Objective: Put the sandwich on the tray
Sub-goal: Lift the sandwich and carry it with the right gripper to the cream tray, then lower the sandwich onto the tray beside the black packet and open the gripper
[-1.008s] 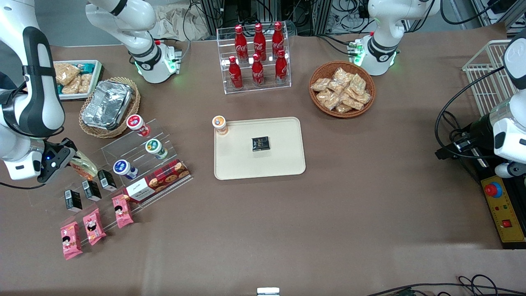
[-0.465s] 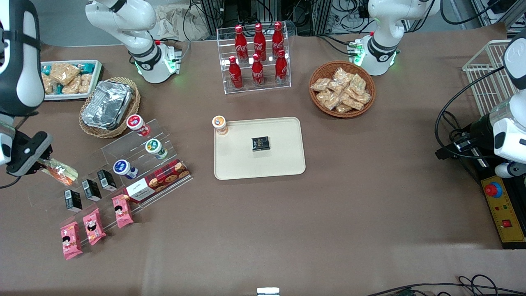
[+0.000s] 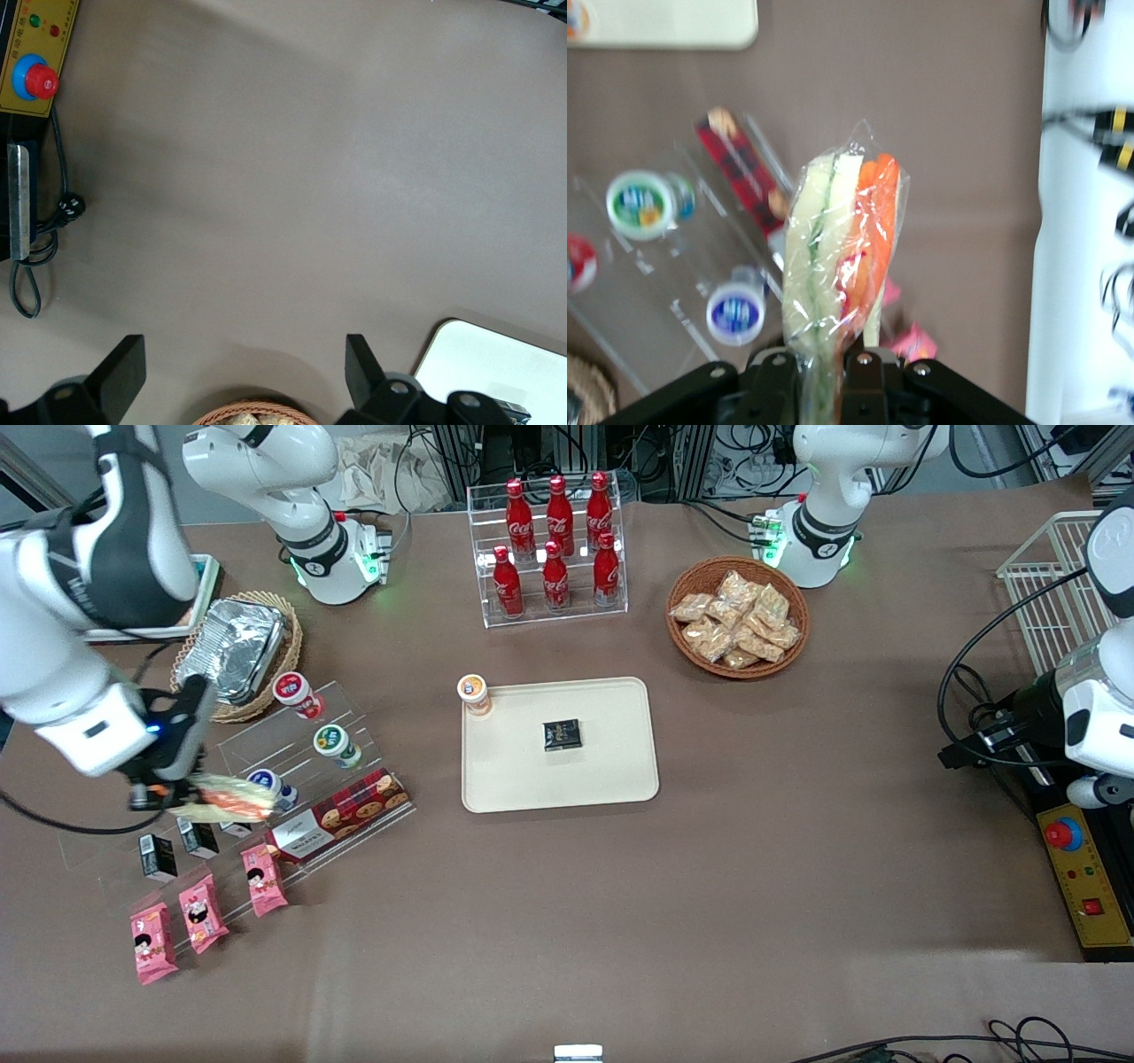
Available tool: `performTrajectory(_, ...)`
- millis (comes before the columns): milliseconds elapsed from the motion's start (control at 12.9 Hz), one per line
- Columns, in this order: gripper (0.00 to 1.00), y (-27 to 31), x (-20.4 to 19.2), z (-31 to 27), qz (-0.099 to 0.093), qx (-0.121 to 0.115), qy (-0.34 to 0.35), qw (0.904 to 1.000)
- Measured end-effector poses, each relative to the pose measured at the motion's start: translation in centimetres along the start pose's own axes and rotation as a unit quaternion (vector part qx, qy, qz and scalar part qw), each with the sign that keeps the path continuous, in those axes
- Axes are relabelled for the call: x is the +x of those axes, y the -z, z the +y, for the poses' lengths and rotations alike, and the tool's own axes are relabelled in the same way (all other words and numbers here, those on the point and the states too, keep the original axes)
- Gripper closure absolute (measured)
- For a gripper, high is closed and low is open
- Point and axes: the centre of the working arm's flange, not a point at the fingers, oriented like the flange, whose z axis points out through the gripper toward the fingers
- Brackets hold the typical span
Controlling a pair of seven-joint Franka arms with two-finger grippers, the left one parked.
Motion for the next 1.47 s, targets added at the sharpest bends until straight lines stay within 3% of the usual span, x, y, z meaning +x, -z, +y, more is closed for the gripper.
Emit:
performTrajectory(233,0.82,-2.1,10.7,-2.1,0.012,0.021,0.028,0.9993)
performTrajectory(465,0.82,-8.1,21.6,-5.0,0.015,0.049,0.053,0.9973)
performTrajectory(620,0.82,-12.3,26.8,-7.2,0.015,0.06,0.083,0.9946)
performTrajectory(853,0.82,-17.8,30.6,-9.3,0.014,0.069,0.111,0.9914)
performTrajectory(1085,0.82,-22.5,31.0,-10.0,0.001,0.089,0.105,0.9905)
performTrajectory(1473,0.82,-25.3,35.1,-11.8,-0.01,0.092,0.01,0.9956)
